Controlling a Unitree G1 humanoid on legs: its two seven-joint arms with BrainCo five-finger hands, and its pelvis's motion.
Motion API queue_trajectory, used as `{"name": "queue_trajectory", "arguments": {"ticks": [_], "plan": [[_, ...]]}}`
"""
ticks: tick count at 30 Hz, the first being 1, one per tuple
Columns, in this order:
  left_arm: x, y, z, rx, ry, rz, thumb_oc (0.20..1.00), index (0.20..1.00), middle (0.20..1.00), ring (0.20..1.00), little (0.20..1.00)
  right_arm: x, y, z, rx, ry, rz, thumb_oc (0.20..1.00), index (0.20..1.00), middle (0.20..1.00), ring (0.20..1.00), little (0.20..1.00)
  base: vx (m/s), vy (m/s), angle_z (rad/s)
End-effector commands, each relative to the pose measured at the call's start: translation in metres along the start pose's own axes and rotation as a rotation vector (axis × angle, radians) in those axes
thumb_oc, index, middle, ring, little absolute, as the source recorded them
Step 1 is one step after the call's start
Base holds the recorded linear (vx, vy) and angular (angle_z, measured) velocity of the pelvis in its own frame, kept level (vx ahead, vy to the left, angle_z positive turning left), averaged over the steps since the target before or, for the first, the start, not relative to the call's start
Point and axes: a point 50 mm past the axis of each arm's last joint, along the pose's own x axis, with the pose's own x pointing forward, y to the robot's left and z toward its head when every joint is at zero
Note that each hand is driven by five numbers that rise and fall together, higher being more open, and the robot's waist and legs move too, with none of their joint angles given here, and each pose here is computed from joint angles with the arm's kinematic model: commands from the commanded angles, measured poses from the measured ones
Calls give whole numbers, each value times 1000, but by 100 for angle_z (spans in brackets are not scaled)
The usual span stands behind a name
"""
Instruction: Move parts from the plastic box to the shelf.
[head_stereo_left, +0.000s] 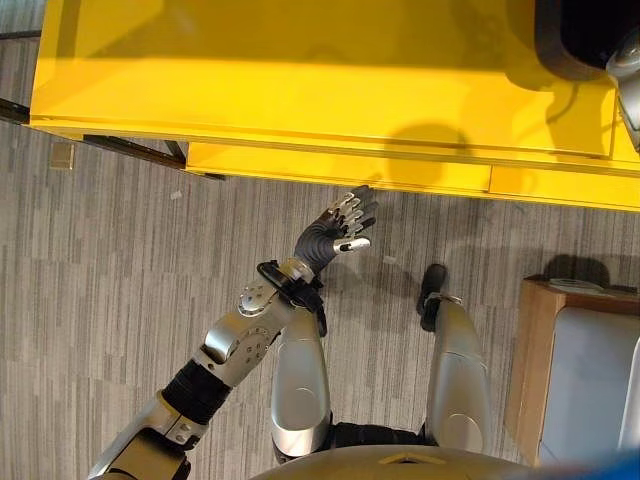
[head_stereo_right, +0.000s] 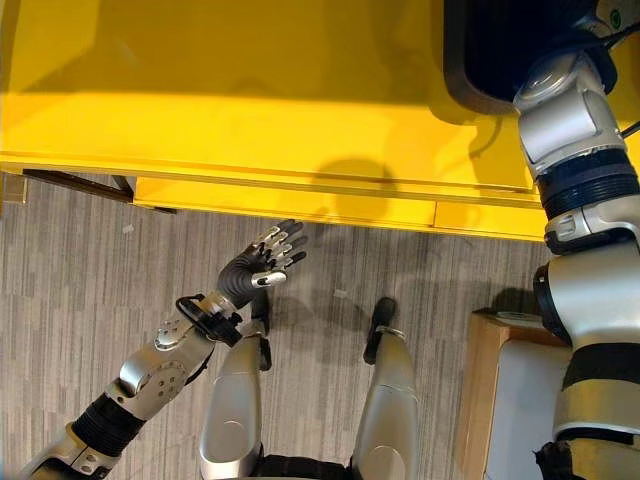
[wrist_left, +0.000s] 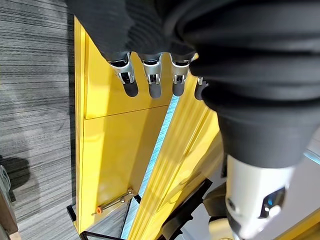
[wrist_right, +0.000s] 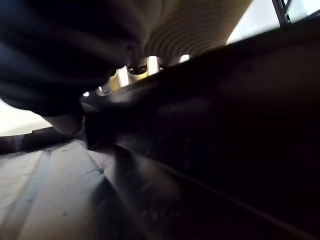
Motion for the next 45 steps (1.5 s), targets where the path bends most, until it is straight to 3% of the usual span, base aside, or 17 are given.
{"name": "queue_trajectory", "arguments": {"ticks": [1, 9, 22, 23, 24, 32, 45], "plan": [[-4, -15, 15, -27, -97, -93, 1000, 1000, 1000, 1000, 1000, 5, -25, 24, 2, -95, -116, 200, 200, 200, 200, 200, -33, -1, 1], [5, -23, 19, -14, -118, -147, 1000, 1000, 1000, 1000, 1000, 0, -5, 30, 83, -58, -88, 200, 200, 200, 200, 200, -66, -5, 3], [20, -29, 21, -26, -146, -134, 1000, 1000, 1000, 1000, 1000, -5, 11, 38, 51, -28, -95, 200, 200, 200, 200, 200, -26, 2, 2], [22, -29, 22, -28, -149, -133, 1000, 1000, 1000, 1000, 1000, -5, 10, 39, 52, -33, -105, 310, 310, 310, 310, 310, 0, 0, 0], [22, -29, 21, -32, -145, -129, 1000, 1000, 1000, 1000, 1000, -5, 9, 40, 58, -35, -130, 1000, 1000, 1000, 1000, 1000, 0, 0, 0], [26, -31, 18, -39, -134, -131, 1000, 1000, 1000, 1000, 1000, -10, 17, 45, 178, -12, -108, 1000, 1000, 1000, 1000, 1000, 0, 0, 0], [87, -33, 19, 0, -160, -31, 1000, 1000, 1000, 1000, 1000, -33, 38, 84, 497, -67, -116, 1000, 1000, 1000, 1000, 1000, -6, 14, -6]]}}
